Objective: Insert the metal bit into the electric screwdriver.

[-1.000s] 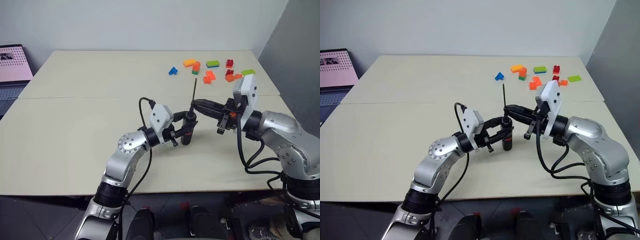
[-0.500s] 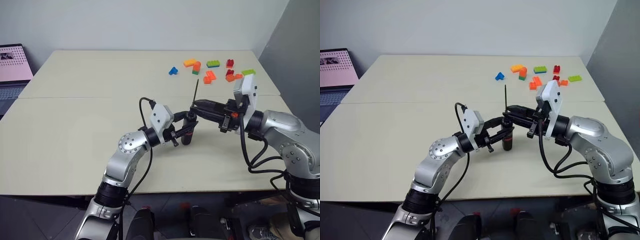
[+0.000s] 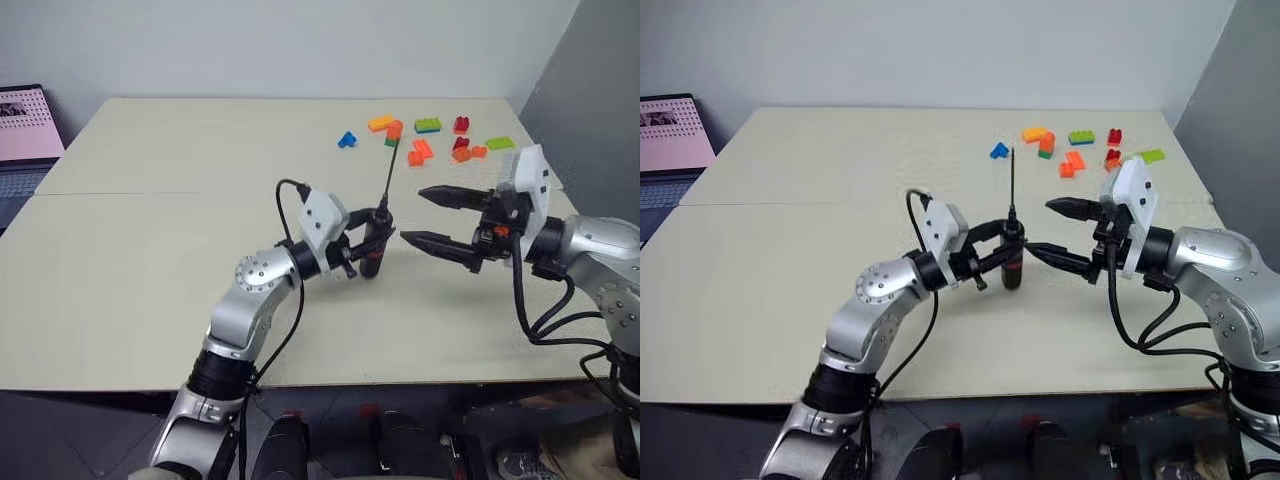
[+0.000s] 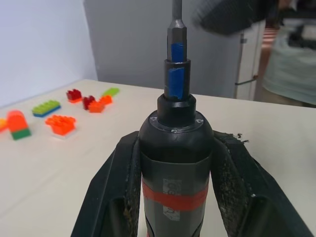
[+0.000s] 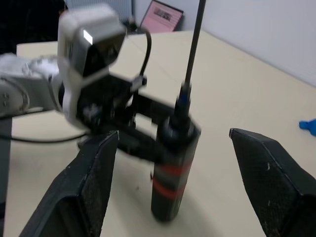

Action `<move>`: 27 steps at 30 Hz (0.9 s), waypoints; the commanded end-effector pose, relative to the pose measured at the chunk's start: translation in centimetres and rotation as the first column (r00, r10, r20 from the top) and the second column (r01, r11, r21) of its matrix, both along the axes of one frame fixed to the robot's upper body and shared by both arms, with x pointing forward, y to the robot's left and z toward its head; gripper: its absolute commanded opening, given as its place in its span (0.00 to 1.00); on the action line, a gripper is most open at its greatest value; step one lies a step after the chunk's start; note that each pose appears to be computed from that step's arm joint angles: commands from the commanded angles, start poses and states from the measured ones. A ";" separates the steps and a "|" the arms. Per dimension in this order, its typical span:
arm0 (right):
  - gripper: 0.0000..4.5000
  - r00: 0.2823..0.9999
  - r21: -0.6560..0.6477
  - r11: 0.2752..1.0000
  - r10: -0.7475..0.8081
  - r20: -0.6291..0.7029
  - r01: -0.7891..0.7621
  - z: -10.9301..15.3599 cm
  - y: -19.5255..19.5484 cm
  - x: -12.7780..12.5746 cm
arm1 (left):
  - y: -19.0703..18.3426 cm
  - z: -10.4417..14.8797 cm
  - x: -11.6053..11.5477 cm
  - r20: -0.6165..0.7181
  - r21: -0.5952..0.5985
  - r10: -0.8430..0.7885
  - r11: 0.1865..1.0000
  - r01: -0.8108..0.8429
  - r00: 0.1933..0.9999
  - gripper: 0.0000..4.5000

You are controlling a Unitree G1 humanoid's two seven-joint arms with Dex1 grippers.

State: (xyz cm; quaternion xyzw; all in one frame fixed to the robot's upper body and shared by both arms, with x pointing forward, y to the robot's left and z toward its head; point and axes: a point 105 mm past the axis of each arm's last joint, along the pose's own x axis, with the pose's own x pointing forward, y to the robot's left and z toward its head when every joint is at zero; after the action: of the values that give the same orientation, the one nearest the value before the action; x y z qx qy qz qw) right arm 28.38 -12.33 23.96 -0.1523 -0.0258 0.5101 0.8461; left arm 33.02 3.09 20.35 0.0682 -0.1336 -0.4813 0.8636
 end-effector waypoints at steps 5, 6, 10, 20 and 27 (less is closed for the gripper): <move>0.82 0.991 -0.131 0.990 -0.024 0.129 0.041 1.9 -2.2 -1.2 | 1.9 1.0 2.5 0.226 0.420 0.033 0.899 -0.128 0.974 0.36; 0.82 0.989 -0.154 0.987 -0.029 0.143 0.051 2.1 -2.5 -1.3 | 2.4 0.4 3.2 0.235 0.505 0.029 0.851 -0.147 0.972 0.36; 0.82 0.981 -0.269 0.958 -0.053 0.186 0.103 2.6 -3.9 -1.6 | 3.0 -1.4 4.9 0.225 0.714 -0.037 0.686 -0.139 0.974 0.36; 0.82 0.989 -0.435 0.891 -0.087 0.118 0.130 -0.2 -4.4 -1.2 | -0.8 -7.5 6.2 0.046 0.913 -0.271 0.401 0.069 0.962 0.36; 0.82 0.988 -0.465 0.872 -0.122 0.090 0.150 -1.2 -5.4 -1.3 | -0.9 -8.9 6.3 -0.024 0.930 -0.288 0.345 0.127 0.957 0.64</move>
State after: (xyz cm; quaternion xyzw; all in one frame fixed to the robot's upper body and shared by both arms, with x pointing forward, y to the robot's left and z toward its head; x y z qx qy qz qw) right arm 27.22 -17.31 21.75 -0.3528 0.0975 0.4490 0.8151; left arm 39.62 1.78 12.58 0.5565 0.0618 -0.5581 0.6124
